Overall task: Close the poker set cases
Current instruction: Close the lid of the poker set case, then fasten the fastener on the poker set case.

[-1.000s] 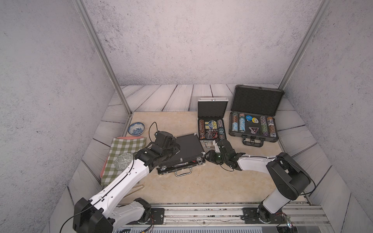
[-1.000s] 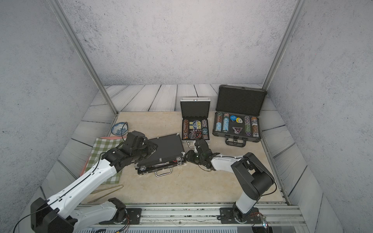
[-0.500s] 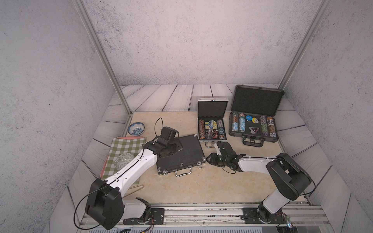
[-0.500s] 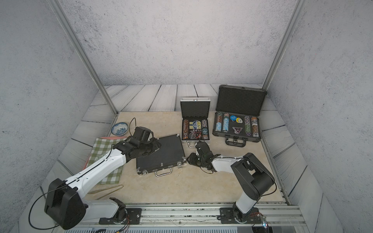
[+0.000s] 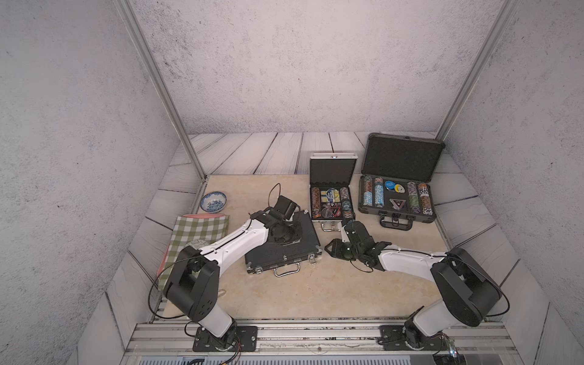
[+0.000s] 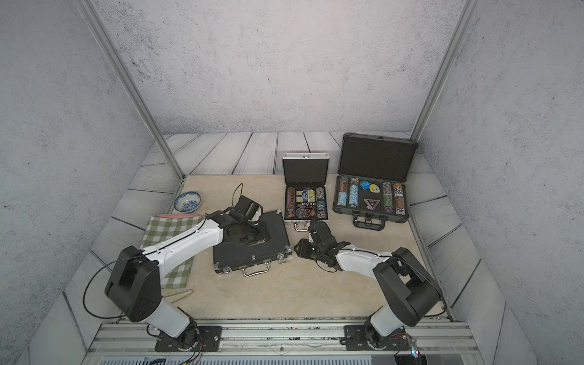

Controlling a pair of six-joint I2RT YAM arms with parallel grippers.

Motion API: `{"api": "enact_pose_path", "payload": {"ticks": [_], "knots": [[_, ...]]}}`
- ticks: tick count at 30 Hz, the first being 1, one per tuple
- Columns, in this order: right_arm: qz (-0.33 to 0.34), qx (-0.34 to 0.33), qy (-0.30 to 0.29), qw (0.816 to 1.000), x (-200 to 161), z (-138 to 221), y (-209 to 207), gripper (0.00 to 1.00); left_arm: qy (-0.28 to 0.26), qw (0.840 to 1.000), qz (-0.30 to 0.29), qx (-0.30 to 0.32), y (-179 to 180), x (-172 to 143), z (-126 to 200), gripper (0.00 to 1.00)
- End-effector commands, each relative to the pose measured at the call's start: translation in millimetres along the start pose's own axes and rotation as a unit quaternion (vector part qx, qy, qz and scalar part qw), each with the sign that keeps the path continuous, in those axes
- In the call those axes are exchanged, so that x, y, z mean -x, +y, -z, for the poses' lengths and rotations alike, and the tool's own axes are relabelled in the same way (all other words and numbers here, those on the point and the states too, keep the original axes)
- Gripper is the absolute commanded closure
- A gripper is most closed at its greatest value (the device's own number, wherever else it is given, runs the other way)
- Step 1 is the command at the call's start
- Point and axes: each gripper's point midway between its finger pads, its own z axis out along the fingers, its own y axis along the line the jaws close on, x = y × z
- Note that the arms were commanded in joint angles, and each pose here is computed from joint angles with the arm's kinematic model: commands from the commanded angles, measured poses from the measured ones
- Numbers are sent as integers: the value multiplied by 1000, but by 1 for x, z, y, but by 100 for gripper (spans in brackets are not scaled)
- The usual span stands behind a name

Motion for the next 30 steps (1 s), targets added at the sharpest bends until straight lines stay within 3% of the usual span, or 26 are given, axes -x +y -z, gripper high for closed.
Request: {"api": "enact_pose_path", "payload": {"ticks": [1,7,13,30], "knots": [[12,-9,-9,1000,4,7,0,61,36,996,-73,23,-5,-12,-1,78],[9,-6,-8,1000,3,6,0,61,96,983,-145,60,-2,-26,-13,82],[7,-4,-6,1000,2,5,0,61,107,977,-172,70,-2,-28,-24,83],[22,4,-8,1000,2,15,6,61,168,957,-191,137,25,-54,-49,86]]}}
